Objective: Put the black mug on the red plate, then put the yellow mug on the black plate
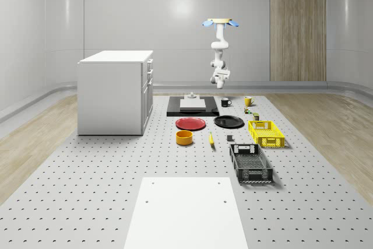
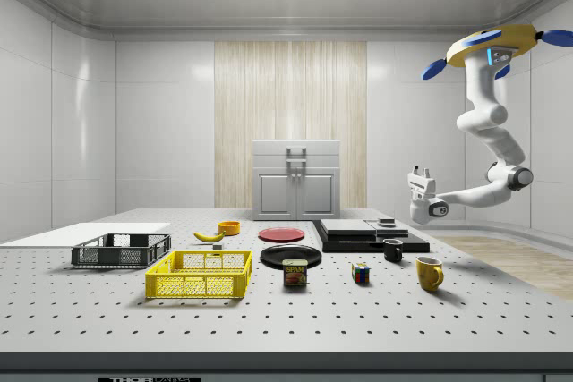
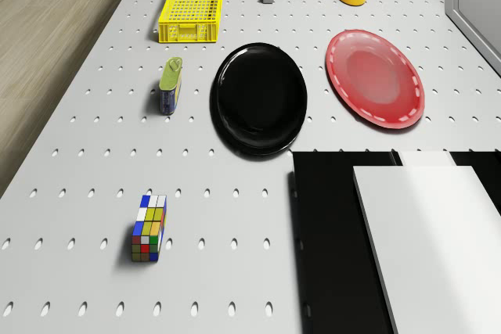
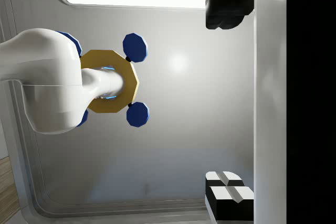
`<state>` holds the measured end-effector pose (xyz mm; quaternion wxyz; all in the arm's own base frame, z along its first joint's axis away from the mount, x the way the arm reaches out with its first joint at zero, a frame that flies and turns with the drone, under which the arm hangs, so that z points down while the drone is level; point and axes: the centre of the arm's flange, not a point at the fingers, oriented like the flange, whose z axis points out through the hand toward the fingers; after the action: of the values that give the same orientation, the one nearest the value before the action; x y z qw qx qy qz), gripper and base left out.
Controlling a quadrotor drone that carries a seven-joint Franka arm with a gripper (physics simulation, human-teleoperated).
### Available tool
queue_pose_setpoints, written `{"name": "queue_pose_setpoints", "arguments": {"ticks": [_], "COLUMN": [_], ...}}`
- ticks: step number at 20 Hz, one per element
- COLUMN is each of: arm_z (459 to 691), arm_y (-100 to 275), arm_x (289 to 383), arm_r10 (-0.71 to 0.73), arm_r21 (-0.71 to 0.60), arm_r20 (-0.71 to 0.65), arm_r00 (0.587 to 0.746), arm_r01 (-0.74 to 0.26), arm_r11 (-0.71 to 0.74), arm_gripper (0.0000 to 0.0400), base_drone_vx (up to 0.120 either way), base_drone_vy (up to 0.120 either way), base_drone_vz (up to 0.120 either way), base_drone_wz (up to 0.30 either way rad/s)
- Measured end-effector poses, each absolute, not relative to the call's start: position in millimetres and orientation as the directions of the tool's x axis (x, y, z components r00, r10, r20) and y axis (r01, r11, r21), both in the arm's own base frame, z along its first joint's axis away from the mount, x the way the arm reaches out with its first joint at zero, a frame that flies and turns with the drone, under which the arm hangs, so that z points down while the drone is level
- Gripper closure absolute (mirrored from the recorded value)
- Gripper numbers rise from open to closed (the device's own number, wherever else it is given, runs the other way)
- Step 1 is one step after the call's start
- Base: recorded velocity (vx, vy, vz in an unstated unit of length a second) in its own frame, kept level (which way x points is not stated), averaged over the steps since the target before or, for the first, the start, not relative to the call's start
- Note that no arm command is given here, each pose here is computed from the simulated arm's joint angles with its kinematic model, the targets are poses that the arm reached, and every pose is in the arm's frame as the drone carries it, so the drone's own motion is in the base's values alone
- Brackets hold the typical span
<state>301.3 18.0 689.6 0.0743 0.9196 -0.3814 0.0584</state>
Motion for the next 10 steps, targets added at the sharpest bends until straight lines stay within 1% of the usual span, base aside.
{"name": "queue_pose_setpoints", "arguments": {"ticks": [4,7,8,10], "arm_z": [684.9,674.6,668.7,651.0], "arm_y": [34.6,54.6,62.6,79.2], "arm_x": [301.2,301.3,301.4,301.9], "arm_r10": [-0.657,-0.582,-0.539,-0.412], "arm_r21": [0.209,0.352,0.409,0.531], "arm_r20": [0.284,0.425,0.481,0.598], "arm_r00": [0.698,0.693,0.691,0.687], "arm_r01": [-0.714,-0.719,-0.721,-0.725], "arm_r11": [-0.668,-0.6,-0.559,-0.438], "arm_gripper": [0.0,0.0,0.0,0.0], "base_drone_vx": [0.12,0.12,0.08,0.0], "base_drone_vy": [0.0,0.0,0.0,0.0], "base_drone_vz": [0.0,0.0,0.0,-0.1], "base_drone_wz": [0.0,0.0,0.0,0.0]}}
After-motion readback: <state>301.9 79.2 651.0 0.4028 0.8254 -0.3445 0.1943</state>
